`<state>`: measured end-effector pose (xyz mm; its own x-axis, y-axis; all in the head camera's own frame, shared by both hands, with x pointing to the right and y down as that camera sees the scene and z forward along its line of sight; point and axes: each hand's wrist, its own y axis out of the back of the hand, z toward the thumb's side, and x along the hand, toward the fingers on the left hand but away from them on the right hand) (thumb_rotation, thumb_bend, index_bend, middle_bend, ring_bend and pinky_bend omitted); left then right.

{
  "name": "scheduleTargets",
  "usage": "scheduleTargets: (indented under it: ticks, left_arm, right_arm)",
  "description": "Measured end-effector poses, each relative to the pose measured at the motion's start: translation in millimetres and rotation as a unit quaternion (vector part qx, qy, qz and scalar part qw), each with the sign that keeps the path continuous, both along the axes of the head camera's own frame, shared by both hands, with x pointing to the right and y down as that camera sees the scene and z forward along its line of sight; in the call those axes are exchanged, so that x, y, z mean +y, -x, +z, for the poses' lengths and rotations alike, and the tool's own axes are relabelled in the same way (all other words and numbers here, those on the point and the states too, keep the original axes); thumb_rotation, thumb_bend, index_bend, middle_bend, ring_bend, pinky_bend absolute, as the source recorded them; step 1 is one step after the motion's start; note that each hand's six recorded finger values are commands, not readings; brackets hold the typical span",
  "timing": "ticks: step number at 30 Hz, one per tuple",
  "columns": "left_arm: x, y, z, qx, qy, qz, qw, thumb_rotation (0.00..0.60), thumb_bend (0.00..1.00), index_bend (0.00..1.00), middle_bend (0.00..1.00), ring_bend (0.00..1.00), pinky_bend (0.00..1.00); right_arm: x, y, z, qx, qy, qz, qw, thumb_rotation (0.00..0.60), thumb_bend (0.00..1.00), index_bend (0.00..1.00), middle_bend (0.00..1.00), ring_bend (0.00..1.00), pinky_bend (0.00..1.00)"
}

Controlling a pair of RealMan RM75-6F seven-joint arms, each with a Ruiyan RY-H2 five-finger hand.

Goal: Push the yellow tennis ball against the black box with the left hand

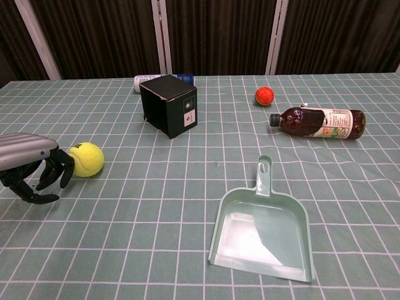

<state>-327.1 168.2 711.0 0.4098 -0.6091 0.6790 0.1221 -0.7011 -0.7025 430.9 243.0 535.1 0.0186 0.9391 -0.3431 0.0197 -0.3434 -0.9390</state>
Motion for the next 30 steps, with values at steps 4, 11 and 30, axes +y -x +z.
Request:
scheduleTargets:
  ticks: [4,11,30]
  left_arm:
    - [-6,0,3,-0.006,0.000,-0.009,0.9999,0.600,0.27,0.52,0.69,0.53,0.68]
    - [-23,3,10,-0.019,-0.001,-0.032,0.9993,0.600,0.27,0.52,0.68,0.52,0.68]
    - [-39,19,16,-0.044,0.036,-0.069,0.9960,0.600,0.28,0.52,0.70,0.52,0.69]
  right_arm:
    - [0,0,-1,-0.001,-0.001,0.000,1.0000,0.600,0.26,0.00,0.00,0.00,0.00]
    - [0,0,-2,-0.002,-0.002,0.000,1.0000,0.600,0.26,0.00,0.00,0.00,0.00]
    - [1,0,-3,0.000,-0.006,0.000,1.0000,0.600,0.26,0.00,0.00,0.00,0.00]
